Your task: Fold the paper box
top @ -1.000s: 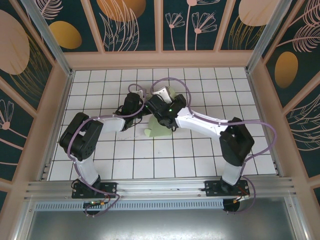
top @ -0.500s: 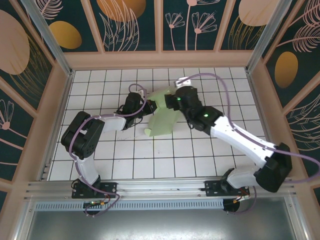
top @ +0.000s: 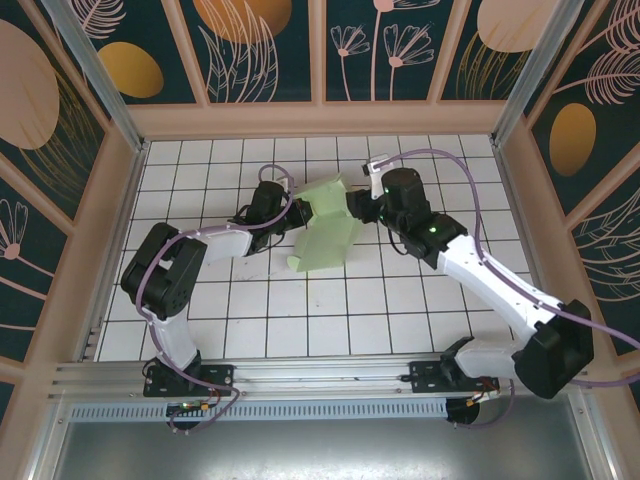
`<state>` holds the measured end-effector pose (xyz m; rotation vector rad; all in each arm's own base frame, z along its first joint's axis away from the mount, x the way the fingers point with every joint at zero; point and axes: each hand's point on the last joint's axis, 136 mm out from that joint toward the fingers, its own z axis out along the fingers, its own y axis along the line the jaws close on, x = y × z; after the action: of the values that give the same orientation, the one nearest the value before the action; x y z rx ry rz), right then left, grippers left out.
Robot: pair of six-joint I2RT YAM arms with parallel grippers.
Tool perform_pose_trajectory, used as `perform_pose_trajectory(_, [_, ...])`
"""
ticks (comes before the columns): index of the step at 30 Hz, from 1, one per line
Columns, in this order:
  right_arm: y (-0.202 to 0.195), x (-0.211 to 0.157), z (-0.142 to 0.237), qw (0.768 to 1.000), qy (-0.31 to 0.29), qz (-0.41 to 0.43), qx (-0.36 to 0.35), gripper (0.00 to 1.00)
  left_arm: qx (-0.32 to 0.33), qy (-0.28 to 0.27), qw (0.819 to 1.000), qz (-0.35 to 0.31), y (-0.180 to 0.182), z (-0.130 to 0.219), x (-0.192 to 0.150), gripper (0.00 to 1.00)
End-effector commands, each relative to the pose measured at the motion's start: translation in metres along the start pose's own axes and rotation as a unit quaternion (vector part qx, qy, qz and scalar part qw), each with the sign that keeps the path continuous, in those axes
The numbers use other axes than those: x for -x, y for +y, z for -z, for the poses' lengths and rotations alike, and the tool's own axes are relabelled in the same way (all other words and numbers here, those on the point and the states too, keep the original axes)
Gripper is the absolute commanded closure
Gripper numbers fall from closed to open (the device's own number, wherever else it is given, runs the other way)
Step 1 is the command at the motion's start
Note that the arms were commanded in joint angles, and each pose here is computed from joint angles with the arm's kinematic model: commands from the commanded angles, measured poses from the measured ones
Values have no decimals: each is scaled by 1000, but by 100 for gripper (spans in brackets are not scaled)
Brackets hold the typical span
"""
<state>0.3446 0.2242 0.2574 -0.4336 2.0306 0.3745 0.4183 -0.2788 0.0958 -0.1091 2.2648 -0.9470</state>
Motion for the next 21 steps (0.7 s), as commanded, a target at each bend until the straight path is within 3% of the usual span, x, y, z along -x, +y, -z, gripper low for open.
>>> perform_pose_trajectory(1, [-1, -11, -10, 998, 36, 29, 36, 57, -23, -14, 999, -19, -21, 10, 13, 100])
perform_pose_trajectory(8, [-8, -32, -36, 994, 88, 56, 26, 57, -34, -12, 999, -22, -26, 9, 14, 100])
perform_pose_trajectory(21, [4, -30, -52, 993, 92, 47, 50, 61, -36, -6, 999, -19, -24, 7, 10, 100])
